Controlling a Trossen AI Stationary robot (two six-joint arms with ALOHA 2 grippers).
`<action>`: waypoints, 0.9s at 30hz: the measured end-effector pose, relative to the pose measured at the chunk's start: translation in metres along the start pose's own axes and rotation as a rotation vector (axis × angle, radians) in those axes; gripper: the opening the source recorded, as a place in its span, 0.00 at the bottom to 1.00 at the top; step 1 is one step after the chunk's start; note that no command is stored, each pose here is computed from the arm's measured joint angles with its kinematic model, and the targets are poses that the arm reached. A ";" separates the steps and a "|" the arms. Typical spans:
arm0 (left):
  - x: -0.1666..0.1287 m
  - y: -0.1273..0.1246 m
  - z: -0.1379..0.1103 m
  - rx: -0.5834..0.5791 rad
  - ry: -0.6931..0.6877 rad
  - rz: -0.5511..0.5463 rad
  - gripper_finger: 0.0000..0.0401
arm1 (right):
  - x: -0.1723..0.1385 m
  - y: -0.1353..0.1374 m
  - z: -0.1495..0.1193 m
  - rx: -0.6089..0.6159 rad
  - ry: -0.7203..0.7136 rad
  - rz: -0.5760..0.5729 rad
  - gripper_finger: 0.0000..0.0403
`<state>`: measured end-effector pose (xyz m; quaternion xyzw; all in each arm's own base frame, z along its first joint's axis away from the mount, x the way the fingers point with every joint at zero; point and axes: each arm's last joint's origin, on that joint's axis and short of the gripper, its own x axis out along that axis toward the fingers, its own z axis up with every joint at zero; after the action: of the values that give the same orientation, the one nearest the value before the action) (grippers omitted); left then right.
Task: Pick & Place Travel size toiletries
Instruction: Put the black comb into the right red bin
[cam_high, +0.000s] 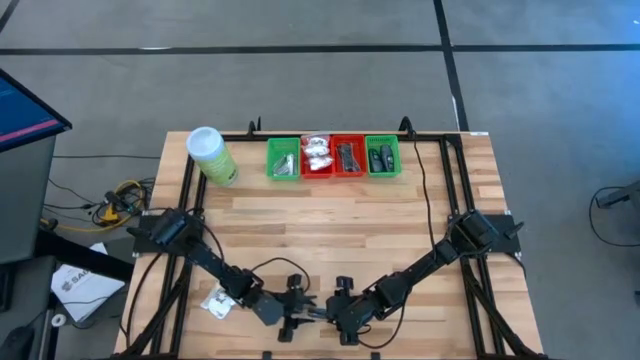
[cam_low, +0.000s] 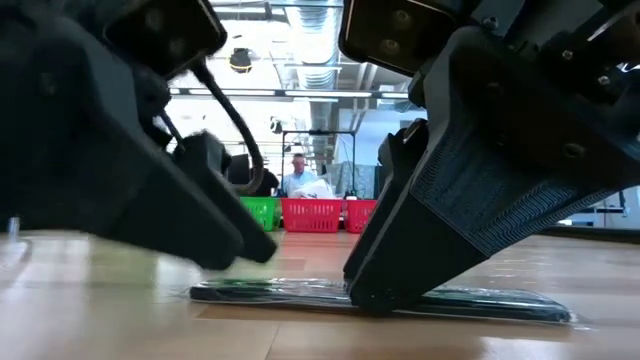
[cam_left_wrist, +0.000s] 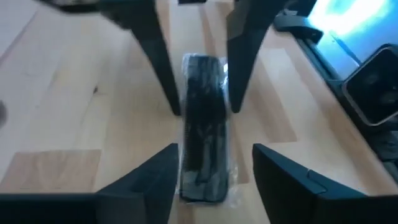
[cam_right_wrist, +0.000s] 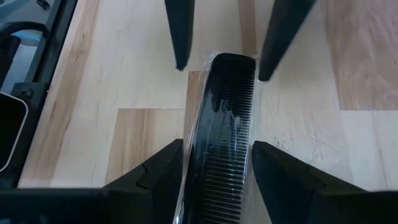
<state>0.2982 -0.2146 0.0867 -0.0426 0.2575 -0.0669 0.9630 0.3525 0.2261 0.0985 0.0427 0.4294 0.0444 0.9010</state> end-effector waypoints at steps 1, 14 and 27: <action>0.002 0.001 -0.003 -0.004 0.007 0.005 0.51 | 0.000 0.000 0.000 0.000 0.000 0.000 0.46; 0.025 0.001 -0.028 0.022 0.027 0.094 0.47 | 0.000 0.000 0.001 0.001 -0.006 0.003 0.45; 0.027 0.003 -0.028 -0.034 0.027 0.093 0.23 | -0.002 0.003 -0.005 0.030 0.042 -0.002 0.40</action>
<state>0.3072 -0.2170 0.0491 -0.0459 0.2731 -0.0184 0.9607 0.3473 0.2291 0.0968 0.0548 0.4488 0.0380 0.8911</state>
